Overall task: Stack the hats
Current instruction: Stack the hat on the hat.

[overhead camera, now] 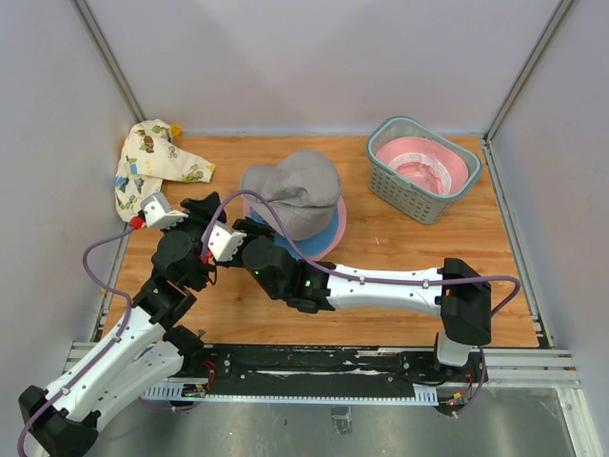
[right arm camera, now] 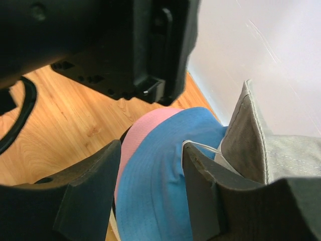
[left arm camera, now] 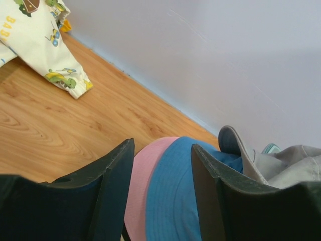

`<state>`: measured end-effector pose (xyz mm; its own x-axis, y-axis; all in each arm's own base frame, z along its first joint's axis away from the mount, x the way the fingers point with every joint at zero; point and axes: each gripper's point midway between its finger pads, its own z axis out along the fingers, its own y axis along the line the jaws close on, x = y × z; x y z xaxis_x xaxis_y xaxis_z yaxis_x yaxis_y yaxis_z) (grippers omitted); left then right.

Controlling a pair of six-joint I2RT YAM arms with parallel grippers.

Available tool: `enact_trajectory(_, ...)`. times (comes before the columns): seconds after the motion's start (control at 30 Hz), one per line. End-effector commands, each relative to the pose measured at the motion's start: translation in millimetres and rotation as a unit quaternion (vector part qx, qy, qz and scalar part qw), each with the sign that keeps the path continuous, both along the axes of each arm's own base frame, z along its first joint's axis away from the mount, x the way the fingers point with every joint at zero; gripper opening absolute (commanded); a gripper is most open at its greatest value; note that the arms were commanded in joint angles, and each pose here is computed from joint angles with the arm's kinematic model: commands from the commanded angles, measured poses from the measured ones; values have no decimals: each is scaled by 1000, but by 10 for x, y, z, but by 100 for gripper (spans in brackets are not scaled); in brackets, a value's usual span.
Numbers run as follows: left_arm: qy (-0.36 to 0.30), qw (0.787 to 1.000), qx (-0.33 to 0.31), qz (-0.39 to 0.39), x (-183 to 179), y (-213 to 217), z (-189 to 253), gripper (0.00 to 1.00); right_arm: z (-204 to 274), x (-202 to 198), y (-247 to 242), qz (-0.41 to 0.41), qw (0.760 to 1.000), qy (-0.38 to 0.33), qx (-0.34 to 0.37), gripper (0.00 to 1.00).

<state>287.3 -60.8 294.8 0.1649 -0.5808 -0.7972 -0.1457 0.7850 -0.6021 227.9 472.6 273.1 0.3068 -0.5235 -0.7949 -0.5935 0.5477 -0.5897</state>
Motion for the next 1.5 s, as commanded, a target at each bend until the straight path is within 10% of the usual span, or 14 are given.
enact_trajectory(0.0,-12,1000,13,-17,-4,-58,122,57,-367,-264,142,35,999,4,-32,53)
enact_trajectory(0.63,-77,985,42,-148,84,-472,364,85,-656,-260,27,29,999,-11,-14,53)
enact_trajectory(1.47,-60,976,35,-206,159,-616,303,88,-727,-560,-203,31,999,23,10,56)
